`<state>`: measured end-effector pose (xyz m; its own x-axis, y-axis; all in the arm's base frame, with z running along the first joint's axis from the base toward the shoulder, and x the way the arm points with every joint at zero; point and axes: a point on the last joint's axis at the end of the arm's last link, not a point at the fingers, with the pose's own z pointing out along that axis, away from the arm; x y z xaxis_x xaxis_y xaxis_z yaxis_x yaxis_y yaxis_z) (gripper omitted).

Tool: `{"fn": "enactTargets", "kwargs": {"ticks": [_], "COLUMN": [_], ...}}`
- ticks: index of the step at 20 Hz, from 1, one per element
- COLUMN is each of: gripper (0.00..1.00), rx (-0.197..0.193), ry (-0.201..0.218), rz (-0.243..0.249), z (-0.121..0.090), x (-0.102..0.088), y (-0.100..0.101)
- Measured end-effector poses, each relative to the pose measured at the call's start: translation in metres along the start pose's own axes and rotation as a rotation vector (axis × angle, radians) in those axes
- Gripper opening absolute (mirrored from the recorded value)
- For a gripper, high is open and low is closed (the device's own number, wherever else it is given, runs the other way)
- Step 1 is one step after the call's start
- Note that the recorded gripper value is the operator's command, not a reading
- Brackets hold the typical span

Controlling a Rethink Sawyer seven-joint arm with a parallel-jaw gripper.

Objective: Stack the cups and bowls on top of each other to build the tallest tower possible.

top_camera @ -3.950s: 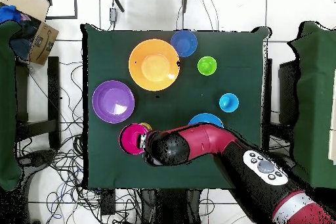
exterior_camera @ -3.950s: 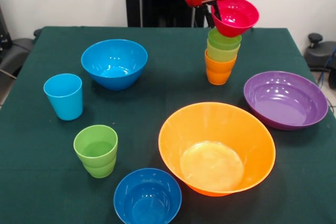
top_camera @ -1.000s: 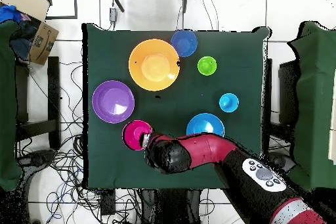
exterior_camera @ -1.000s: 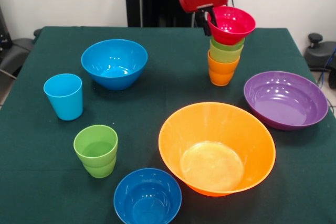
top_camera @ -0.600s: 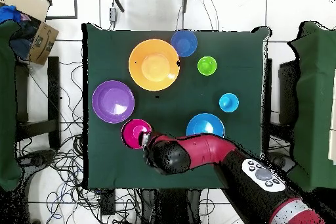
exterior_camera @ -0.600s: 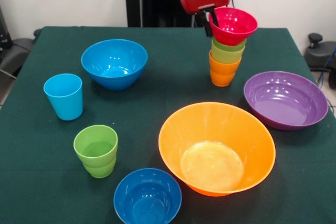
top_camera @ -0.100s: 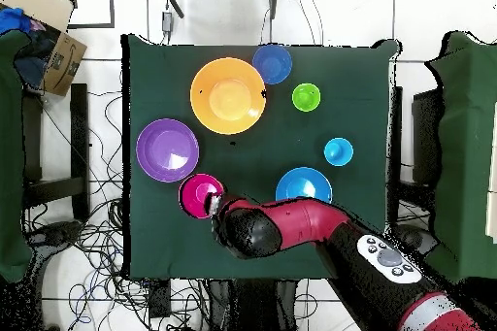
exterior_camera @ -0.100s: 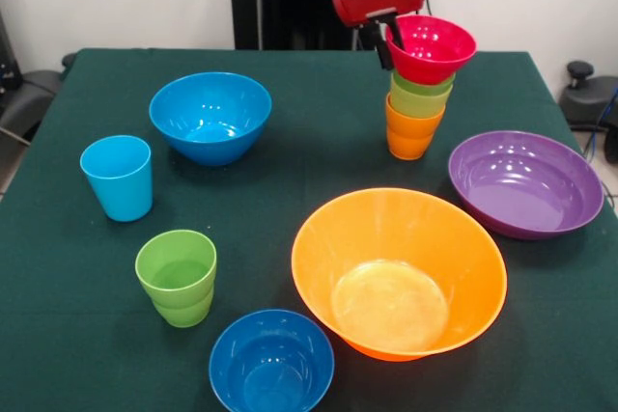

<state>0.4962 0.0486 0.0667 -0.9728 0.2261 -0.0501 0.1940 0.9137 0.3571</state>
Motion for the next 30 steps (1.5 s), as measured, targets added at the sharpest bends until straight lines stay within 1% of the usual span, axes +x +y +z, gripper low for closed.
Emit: {"fn": "enactTargets", "kwargs": {"ticks": [17, 20, 27, 28, 30], "gripper": [0.00, 0.00, 0.00, 1.00, 1.00], "rx": [0.014, 0.012, 0.011, 0.011, 0.011], "ry": [-0.003, -0.013, -0.017, -0.017, -0.016], "rz": [-0.047, -0.047, -0.048, -0.048, -0.050], "z": [0.0030, 0.0033, 0.0036, 0.0037, 0.0039], "x": [0.0072, 0.0066, 0.0065, 0.0067, 0.0070], "y": [-0.0037, -0.0036, -0.0034, -0.0033, -0.0030]}}
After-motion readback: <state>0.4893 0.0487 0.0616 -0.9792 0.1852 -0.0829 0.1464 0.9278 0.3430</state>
